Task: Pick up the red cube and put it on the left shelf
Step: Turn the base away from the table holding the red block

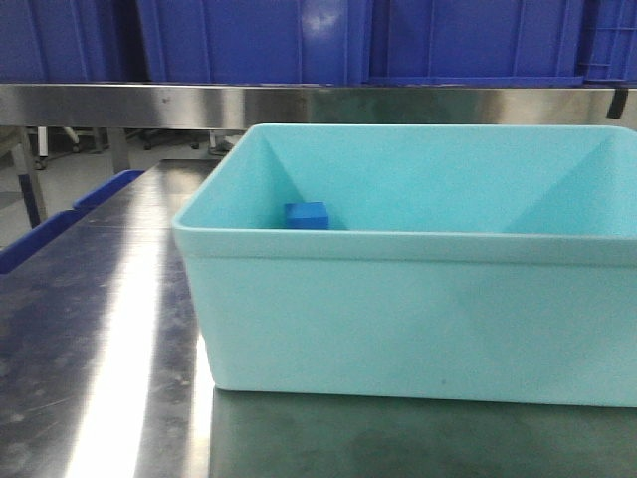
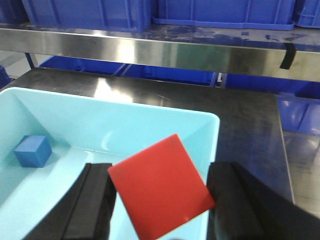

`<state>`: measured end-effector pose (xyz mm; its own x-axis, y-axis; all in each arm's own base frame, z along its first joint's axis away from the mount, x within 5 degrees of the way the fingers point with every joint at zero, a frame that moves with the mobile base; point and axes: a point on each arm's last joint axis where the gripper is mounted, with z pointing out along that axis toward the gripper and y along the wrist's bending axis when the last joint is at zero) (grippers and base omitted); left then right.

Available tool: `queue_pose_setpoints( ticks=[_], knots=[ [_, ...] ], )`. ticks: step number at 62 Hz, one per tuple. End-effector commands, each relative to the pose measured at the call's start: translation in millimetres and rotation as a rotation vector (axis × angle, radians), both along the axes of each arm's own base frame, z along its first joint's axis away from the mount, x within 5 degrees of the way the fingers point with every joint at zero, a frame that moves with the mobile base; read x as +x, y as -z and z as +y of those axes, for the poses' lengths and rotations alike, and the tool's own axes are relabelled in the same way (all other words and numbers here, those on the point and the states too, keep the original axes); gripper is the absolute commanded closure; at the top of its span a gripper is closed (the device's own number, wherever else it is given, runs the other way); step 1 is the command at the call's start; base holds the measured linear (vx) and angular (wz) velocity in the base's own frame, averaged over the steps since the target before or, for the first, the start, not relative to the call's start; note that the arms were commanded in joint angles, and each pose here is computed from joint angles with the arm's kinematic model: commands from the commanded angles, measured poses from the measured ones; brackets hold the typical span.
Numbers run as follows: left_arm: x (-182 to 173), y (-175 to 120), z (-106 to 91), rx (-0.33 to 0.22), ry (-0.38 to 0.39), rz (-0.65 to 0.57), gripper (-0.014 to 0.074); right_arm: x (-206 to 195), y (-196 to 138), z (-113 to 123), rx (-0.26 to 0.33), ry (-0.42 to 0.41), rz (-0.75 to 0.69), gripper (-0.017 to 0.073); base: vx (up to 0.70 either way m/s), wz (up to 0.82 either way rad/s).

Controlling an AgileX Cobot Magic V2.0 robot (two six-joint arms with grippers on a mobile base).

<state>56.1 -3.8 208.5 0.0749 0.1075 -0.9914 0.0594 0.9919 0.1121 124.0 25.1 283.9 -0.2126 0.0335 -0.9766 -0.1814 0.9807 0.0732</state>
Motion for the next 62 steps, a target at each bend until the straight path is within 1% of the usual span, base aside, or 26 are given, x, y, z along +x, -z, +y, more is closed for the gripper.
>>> queue_pose_setpoints(
  ticks=[1, 12, 32, 62],
  knots=[
    [1.1, 0.6, 0.1, -0.013, -0.001, -0.050, 0.0488, 1.5, -19.7, 0.3, 0.016, -0.003, -0.128, 0.0501, 0.00, 0.00],
    [1.1, 0.6, 0.1, -0.013, -0.001, -0.050, 0.0488, 1.5, -19.7, 0.3, 0.016, -0.003, -0.128, 0.0501, -0.05, 0.10],
    [1.1, 0.6, 0.1, -0.013, -0.001, -0.050, 0.0488, 1.5, -19.7, 0.3, 0.016, -0.003, -0.128, 0.0501, -0.05, 0.31],
    [1.1, 0.6, 0.1, -0.013, -0.001, -0.050, 0.0488, 1.5, -19.7, 0.3, 0.016, -0.003, -0.128, 0.0501, -0.08, 0.49]
  ],
)
